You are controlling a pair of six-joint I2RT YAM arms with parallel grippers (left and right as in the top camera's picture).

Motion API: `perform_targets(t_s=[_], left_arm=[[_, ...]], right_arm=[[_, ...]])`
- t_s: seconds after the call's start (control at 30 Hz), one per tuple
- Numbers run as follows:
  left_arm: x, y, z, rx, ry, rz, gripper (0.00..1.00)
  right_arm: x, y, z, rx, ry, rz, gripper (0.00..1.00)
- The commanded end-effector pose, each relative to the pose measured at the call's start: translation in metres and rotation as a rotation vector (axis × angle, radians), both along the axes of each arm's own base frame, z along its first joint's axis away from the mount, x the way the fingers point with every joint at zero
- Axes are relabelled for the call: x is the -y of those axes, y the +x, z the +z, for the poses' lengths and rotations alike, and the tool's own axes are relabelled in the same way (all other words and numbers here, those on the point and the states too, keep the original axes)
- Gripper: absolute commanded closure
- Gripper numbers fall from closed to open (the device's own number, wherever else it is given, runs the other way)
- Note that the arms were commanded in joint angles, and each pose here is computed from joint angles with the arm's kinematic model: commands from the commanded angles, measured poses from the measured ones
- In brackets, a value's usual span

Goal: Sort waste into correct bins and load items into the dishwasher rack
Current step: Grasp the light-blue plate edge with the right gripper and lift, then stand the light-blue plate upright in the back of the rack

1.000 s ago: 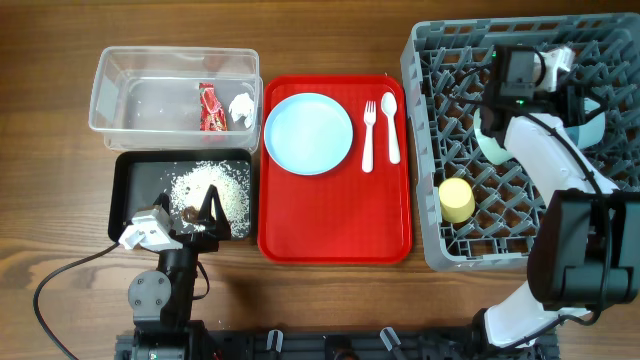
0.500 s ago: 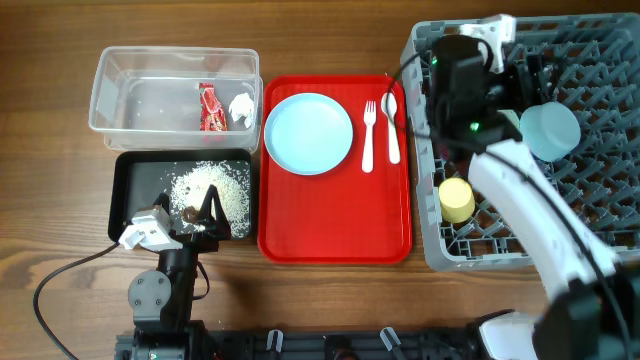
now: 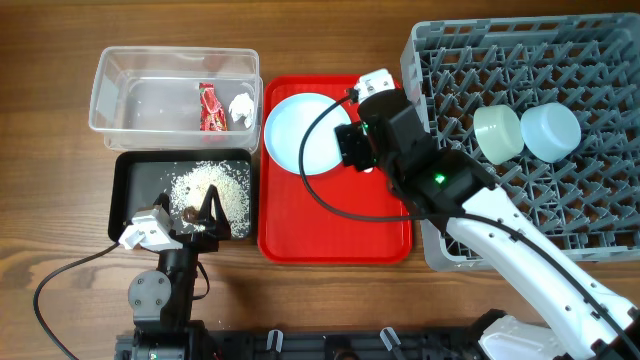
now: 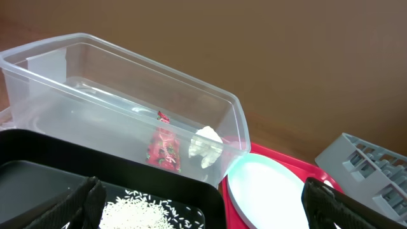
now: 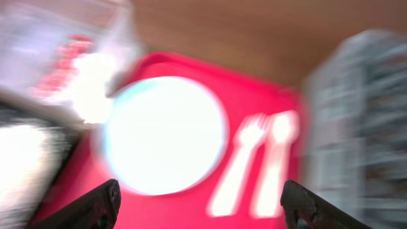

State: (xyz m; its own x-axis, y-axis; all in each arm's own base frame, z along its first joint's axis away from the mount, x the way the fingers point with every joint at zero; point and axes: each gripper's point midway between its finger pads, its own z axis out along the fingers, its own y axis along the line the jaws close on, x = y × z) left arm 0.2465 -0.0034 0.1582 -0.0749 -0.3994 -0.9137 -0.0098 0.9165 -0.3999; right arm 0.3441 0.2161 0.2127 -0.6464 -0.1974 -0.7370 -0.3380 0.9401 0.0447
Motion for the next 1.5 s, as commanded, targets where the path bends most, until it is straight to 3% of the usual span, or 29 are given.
perform_targets(t_s=[0.0, 0.07, 0.23, 0.43, 0.53, 0.63, 0.77, 0.83, 0.87, 0.9, 1.03, 1.17, 1.3, 1.47], left_arm=[[-0.004, 0.000, -0.002, -0.003, -0.005, 0.017, 0.00], [-0.004, 0.000, -0.002, -0.003, -0.005, 0.017, 0.00], [-0.004, 0.000, -0.002, -0.003, -0.005, 0.017, 0.00], [-0.004, 0.000, -0.002, -0.003, -0.005, 0.017, 0.00], [-0.004, 0.000, -0.002, -0.003, -0.005, 0.017, 0.00], [-0.004, 0.000, -0.002, -0.003, -0.005, 0.017, 0.00], [-0.004, 0.000, -0.002, -0.003, -0.005, 0.017, 0.00], [-0.004, 0.000, -0.002, -0.003, -0.005, 0.017, 0.00], [-0.004, 0.000, -0.002, -0.003, -0.005, 0.017, 0.00], [-0.004, 0.000, -0.002, -0.003, -0.005, 0.017, 0.00], [-0.004, 0.000, -0.002, -0.003, -0.005, 0.017, 0.00], [-0.004, 0.000, -0.002, -0.003, -0.005, 0.017, 0.00], [-0.004, 0.000, -0.002, -0.003, -0.005, 0.017, 0.00], [-0.004, 0.000, -0.002, -0.003, -0.005, 0.017, 0.00]], right_arm=[[-0.048, -0.020, -0.023, -0.288, 0.315, 0.004, 0.20], [-0.048, -0.016, -0.046, -0.348, 0.297, -0.047, 0.20], [-0.035, 0.006, -0.099, -0.488, 0.329, -0.207, 0.32], [-0.009, 0.044, -0.156, -0.526, 0.323, -0.312, 0.27], [-0.013, 0.049, -0.175, -0.543, 0.326, -0.310, 0.30], [-0.013, 0.048, -0.192, -0.571, 0.324, -0.337, 0.44], [-0.012, 0.044, -0.208, -0.619, 0.324, -0.374, 0.75], [-0.010, 0.040, -0.213, -0.643, 0.323, -0.404, 0.81], [-0.009, 0.039, -0.214, -0.646, 0.320, -0.403, 0.92], [-0.009, 0.039, -0.212, -0.646, 0.320, -0.404, 0.96], [-0.001, 0.042, -0.194, -0.600, 0.304, -0.425, 0.96], [0.012, 0.046, -0.145, -0.478, 0.287, -0.419, 0.96], [0.037, 0.049, -0.066, -0.247, 0.241, -0.397, 0.96], [0.117, 0.035, 0.037, 0.126, 0.029, -0.540, 0.96]])
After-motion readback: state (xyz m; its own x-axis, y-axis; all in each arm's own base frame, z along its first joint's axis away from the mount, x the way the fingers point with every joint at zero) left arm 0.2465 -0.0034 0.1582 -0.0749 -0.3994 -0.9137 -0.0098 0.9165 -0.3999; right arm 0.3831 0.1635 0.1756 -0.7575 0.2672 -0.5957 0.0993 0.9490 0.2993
